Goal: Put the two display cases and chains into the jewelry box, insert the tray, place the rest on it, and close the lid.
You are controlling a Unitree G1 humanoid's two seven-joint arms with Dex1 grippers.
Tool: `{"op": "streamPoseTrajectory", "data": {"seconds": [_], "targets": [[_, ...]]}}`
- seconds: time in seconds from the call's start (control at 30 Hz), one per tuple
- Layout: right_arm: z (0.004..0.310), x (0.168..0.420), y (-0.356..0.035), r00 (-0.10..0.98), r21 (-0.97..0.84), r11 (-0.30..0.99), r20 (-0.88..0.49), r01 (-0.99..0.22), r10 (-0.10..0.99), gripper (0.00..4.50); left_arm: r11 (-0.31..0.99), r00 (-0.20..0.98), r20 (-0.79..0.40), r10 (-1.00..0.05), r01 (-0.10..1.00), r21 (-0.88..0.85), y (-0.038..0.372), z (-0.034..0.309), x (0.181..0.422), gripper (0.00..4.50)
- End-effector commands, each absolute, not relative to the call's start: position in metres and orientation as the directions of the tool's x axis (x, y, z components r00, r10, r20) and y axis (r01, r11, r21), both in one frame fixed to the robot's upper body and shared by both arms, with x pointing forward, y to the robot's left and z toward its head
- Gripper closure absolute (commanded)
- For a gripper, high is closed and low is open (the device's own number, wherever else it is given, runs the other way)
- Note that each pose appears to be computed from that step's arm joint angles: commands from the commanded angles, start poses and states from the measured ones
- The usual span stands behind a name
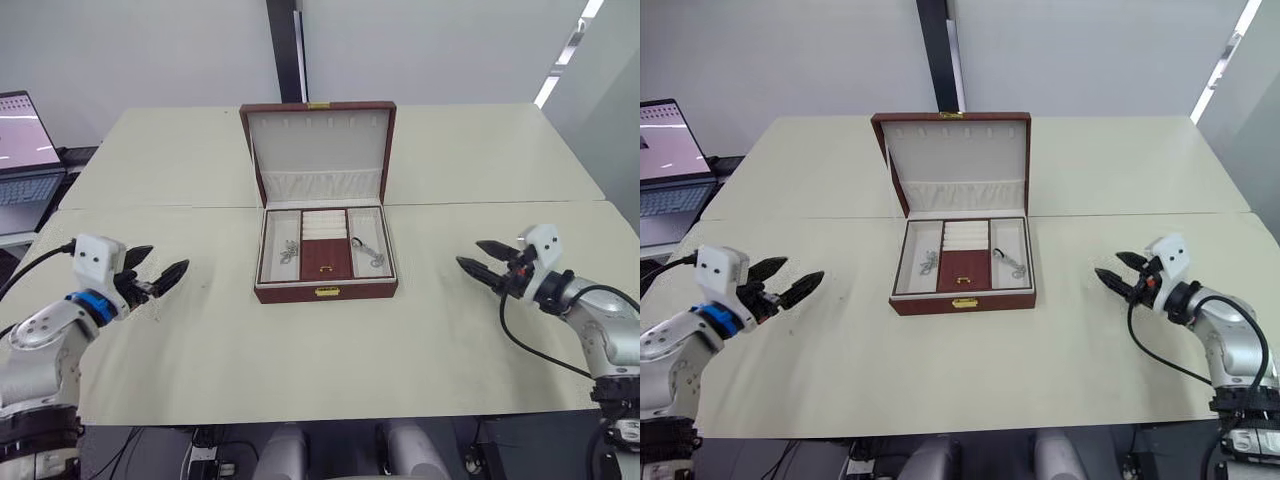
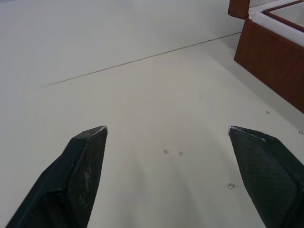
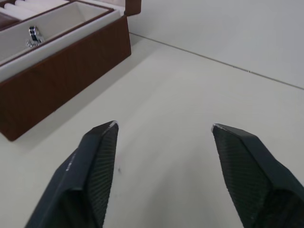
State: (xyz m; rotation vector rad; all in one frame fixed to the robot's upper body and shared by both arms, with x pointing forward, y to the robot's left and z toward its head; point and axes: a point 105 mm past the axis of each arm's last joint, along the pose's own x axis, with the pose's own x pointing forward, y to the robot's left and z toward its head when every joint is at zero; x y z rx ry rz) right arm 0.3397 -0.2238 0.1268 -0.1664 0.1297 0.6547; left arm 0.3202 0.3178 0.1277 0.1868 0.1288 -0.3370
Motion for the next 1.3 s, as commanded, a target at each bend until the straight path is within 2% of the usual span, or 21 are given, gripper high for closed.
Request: {"op": "streamPoseTrajectory", "data": {"seconds": [0.03, 0.3, 0.33, 0.37, 0.57, 0.83, 1.1, 1.3], "targets": [[0.138, 0.347, -0.2, 0.765, -0.154, 0.75, -0.148, -0.644, 0.626, 2.24, 0.907, 0.918, -0.147, -0.367, 0.389, 0.161, 0.3, 0.132, 0.334, 1.54], [0.125, 0.369, -0.161, 0.754, -0.157, 0.738, -0.185, -0.656, 0.63, 4.27, 0.882, 0.883, -0.18, -0.434, 0.457, 0.118, 0.262, 0.109, 0.36, 4.03], [0.124, 0.371, -0.156, 0.75, -0.154, 0.735, -0.185, -0.66, 0.635, 4.49, 0.875, 0.875, -0.187, -0.447, 0.471, 0.112, 0.256, 0.106, 0.362, 4.35], [0.123, 0.372, -0.148, 0.741, -0.151, 0.726, -0.184, -0.671, 0.646, 4.5, 0.868, 0.867, -0.192, -0.459, 0.484, 0.109, 0.25, 0.104, 0.365, 4.44], [0.122, 0.38, -0.113, 0.704, -0.148, 0.689, -0.172, -0.71, 0.689, 4.5, 0.834, 0.832, -0.182, -0.524, 0.545, 0.089, 0.22, 0.103, 0.374, 4.44], [0.124, 0.378, -0.1, 0.672, -0.131, 0.659, -0.159, -0.741, 0.724, 4.5, 0.779, 0.774, -0.181, -0.606, 0.624, 0.063, 0.197, 0.105, 0.369, 4.44], [0.12, 0.347, -0.091, 0.569, -0.05, 0.569, -0.16, -0.821, 0.807, 4.5, 0.69, 0.676, -0.23, -0.7, 0.723, 0.028, 0.183, 0.103, 0.347, 4.44], [0.113, 0.323, -0.089, 0.529, -0.004, 0.538, -0.184, -0.843, 0.828, 4.5, 0.644, 0.619, -0.273, -0.736, 0.765, -0.001, 0.175, 0.098, 0.325, 4.44]]}}
